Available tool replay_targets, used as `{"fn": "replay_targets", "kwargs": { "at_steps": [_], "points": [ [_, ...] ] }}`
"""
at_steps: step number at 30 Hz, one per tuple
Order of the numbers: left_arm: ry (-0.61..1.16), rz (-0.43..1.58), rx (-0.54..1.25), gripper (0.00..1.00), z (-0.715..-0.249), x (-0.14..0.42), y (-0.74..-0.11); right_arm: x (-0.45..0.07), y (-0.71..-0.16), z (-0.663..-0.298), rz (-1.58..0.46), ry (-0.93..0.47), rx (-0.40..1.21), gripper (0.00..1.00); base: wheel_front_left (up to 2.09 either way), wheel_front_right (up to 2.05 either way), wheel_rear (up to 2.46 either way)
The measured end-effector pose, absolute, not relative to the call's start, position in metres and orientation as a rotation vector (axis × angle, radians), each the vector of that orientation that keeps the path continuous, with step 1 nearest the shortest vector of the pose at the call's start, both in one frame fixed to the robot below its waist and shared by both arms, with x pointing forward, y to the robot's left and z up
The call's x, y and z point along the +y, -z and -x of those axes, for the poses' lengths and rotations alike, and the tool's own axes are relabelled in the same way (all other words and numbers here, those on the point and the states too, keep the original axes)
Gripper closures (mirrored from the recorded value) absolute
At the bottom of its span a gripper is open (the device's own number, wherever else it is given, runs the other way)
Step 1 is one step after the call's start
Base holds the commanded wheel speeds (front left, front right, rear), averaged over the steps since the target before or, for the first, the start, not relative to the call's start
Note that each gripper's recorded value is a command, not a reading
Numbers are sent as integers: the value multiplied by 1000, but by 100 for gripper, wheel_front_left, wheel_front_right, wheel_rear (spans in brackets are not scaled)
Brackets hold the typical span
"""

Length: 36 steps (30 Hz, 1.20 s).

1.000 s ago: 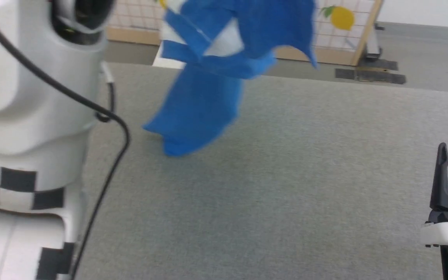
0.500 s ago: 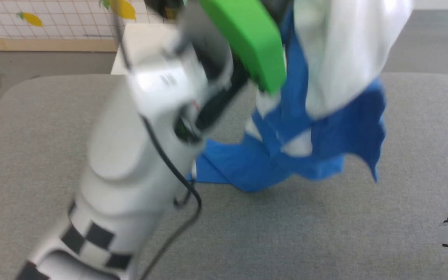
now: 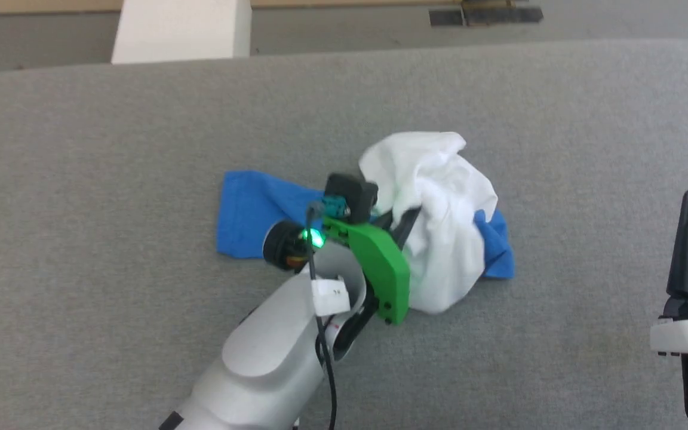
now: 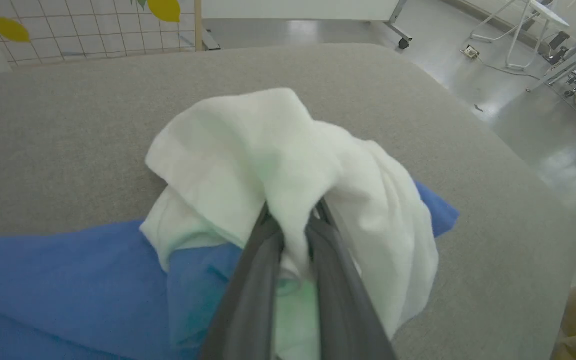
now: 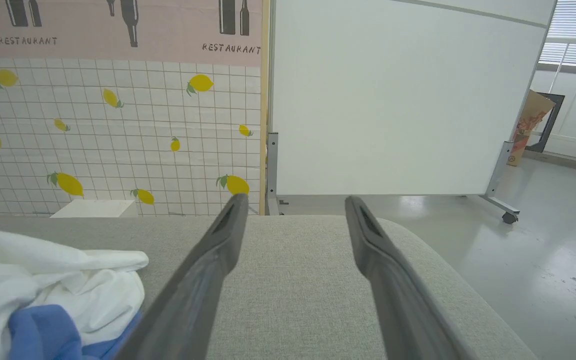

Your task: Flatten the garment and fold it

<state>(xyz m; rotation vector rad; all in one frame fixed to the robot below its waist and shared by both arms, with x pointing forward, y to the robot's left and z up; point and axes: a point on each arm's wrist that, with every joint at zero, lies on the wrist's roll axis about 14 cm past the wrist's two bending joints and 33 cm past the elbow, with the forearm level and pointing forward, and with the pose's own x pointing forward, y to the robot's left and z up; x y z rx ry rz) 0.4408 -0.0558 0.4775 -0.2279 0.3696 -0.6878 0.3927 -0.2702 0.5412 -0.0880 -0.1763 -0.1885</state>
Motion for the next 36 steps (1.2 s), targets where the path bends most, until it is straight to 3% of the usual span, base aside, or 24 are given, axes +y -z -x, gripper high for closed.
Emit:
{"fn": "replay_targets", "kwargs": {
  "at_steps": [6,8,9,17,23,31,36],
  "points": [
    [695,153,510,100,-432,-57,-416,-273,-521,-401,89,195,-121,0,0,0,0],
    [695,167,475,44,-439,-58,-422,-274,-515,-403,89,196,-106,0,0,0,0],
    [690,174,453,0,-443,-58,-426,-274,-514,-404,88,196,-102,0,0,0,0],
    [583,256,148,0,-477,-31,-505,-271,-520,-400,75,189,-123,0,0,0,0],
    [343,230,-75,0,-477,60,-556,-261,-533,-391,62,161,-155,0,0,0,0],
    [-19,153,-244,0,-415,177,-587,-251,-545,-375,48,135,-183,0,0,0,0],
    [-91,94,-255,0,-369,194,-581,-249,-544,-367,48,126,-172,0,0,0,0]
  ]
}}
